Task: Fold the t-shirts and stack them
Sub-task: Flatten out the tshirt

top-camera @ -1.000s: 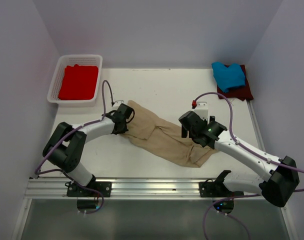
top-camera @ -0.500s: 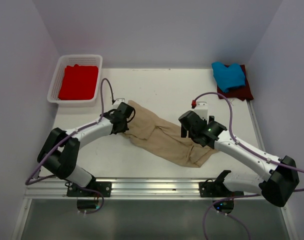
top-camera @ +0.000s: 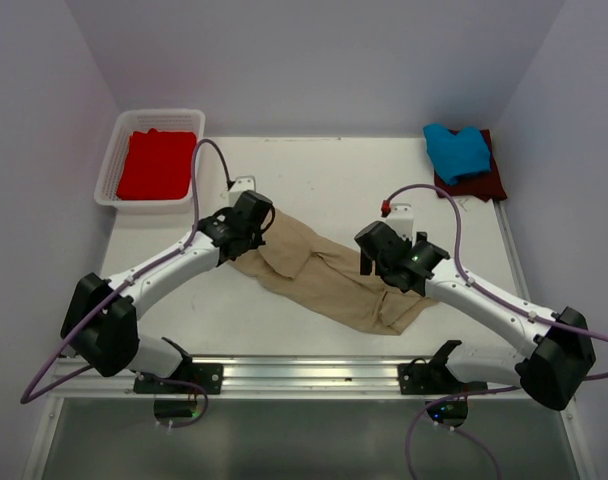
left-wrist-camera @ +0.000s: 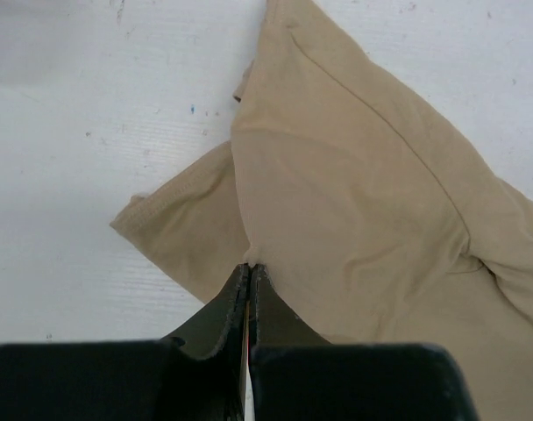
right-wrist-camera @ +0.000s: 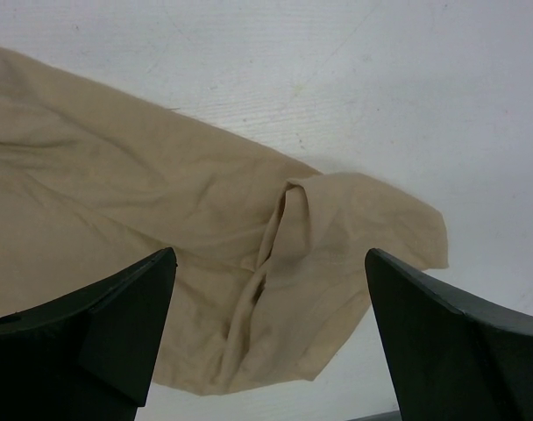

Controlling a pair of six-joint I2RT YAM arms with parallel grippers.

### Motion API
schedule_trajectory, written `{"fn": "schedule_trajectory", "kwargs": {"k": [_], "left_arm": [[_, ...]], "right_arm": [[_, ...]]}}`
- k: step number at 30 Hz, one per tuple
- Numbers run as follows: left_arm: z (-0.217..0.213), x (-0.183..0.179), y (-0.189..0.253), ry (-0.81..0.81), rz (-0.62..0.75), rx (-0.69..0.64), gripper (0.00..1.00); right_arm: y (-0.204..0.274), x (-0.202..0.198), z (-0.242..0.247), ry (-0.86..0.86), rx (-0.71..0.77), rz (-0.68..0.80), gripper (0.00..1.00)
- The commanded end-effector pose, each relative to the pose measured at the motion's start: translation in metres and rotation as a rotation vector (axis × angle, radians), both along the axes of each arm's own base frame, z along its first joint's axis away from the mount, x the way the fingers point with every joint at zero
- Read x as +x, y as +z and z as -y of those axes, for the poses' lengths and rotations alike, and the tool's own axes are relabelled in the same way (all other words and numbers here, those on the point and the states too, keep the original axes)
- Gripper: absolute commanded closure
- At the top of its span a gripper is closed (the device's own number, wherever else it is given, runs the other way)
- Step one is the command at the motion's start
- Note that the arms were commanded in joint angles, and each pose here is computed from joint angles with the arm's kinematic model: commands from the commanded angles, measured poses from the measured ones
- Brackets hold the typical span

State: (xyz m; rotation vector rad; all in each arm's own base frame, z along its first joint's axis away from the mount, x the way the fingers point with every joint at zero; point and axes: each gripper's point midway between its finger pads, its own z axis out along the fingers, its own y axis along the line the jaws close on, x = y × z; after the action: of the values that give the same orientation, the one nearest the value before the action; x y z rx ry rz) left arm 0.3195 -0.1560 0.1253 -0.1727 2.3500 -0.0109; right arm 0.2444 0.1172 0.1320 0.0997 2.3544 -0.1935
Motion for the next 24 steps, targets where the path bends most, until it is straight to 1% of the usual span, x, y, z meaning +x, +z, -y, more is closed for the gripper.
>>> {"fn": "schedule_trajectory", "kwargs": {"k": [1,2,4,5,7,9,12,16,17,18,20,21,24], "left_arm": [[-0.016,0.001,-0.007,0.061,0.011,0.04,1.0],[-0.017,0.006,-0.001,0.073,0.039,0.025,1.0],[-0.02,0.012,0.011,0.098,0.091,0.009,1.0],[-0.018,0.02,0.027,0.103,0.155,-0.026,1.0],[-0.016,0.029,0.05,0.097,0.228,-0.061,1.0],[-0.016,0.042,0.088,0.107,0.328,-0.105,1.0],[-0.019,0.052,0.129,0.121,0.408,-0.12,1.0],[-0.019,0.055,0.149,0.112,0.433,-0.124,1.0],[-0.02,0.054,0.149,0.114,0.43,-0.123,1.0],[-0.022,0.053,0.148,0.118,0.428,-0.12,1.0],[-0.025,0.052,0.147,0.13,0.429,-0.118,1.0],[-0.026,0.052,0.146,0.131,0.426,-0.118,1.0],[-0.029,0.051,0.143,0.138,0.422,-0.12,1.0]], "right_arm": [[0.009,0.008,0.008,-0.069,-0.008,0.062,0.07],[0.009,0.008,0.013,-0.091,-0.02,0.07,0.06],[0.009,0.008,0.027,-0.164,-0.042,0.093,0.02],[0.007,0.01,0.035,-0.199,-0.049,0.096,0.01],[-0.001,0.012,0.044,-0.252,-0.05,0.093,0.01],[-0.009,0.016,0.053,-0.321,-0.035,0.082,0.01],[-0.024,0.019,0.057,-0.379,-0.007,0.051,0.01],[-0.038,0.02,0.054,-0.389,0.027,0.016,0.01],[-0.041,0.019,0.052,-0.385,0.032,0.003,0.02],[-0.047,0.016,0.045,-0.369,0.064,-0.027,0.09],[-0.052,0.013,0.035,-0.343,0.127,-0.045,0.17],[-0.066,0.001,0.029,-0.315,0.162,-0.104,0.24],[-0.081,-0.018,0.028,-0.301,0.21,-0.134,0.28]]}}
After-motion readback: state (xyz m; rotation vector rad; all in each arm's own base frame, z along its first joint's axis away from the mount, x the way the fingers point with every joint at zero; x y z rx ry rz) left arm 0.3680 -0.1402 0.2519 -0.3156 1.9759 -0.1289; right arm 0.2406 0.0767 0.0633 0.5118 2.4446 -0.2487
